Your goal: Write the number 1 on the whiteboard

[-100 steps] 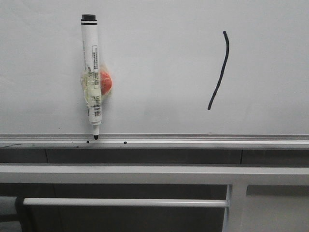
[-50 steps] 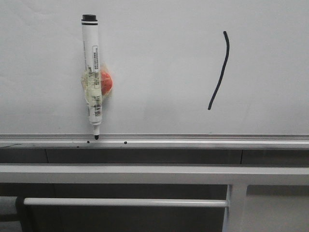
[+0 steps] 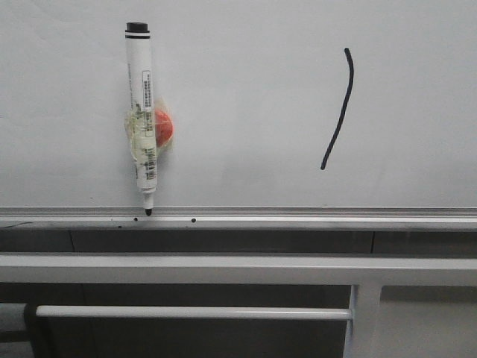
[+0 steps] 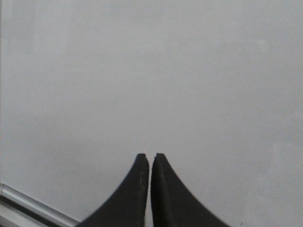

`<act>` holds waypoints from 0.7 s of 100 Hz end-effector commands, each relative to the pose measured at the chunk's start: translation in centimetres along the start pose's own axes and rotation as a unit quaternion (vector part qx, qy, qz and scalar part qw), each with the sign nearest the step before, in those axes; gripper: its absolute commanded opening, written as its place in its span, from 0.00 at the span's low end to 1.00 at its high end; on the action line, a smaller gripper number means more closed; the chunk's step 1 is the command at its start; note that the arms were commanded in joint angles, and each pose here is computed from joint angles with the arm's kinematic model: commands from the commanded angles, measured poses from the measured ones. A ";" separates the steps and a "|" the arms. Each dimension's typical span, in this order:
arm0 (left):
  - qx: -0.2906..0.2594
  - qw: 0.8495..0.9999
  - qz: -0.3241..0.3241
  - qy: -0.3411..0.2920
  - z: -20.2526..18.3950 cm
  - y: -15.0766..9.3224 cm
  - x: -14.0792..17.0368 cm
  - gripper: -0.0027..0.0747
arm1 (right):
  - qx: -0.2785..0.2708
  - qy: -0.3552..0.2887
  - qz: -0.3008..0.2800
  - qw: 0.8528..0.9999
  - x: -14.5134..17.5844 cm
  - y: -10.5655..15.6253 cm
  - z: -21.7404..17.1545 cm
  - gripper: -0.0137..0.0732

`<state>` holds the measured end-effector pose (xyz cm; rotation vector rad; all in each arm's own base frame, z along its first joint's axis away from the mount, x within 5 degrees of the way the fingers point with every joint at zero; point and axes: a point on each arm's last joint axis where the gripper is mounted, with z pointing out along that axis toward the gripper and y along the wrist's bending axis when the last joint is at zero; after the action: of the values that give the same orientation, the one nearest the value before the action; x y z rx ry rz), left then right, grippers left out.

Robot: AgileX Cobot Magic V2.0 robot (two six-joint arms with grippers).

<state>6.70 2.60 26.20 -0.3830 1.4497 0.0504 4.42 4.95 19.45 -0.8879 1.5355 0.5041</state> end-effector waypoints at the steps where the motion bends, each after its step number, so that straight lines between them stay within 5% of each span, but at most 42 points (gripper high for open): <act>1: 0.022 0.999 0.030 -0.008 0.0 -0.4 -0.3 0.01 | -0.005 -0.039 -0.006 0.999 -1.4 0.0 -0.1 0.11; 31: 0.096 0.994 0.015 -0.050 -1.0 -1.3 0.9 0.01 | -0.005 -0.039 -0.006 0.999 -1.4 0.0 -0.1 0.11; 70: 0.105 0.992 0.066 0.021 -1.9 -0.6 5.5 0.01 | -0.005 -0.039 -0.006 0.999 -1.4 0.0 -0.1 0.11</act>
<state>5.82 0.48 20.82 -0.1417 1.5241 -0.0141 4.42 4.95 19.45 -0.8879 1.5355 0.5041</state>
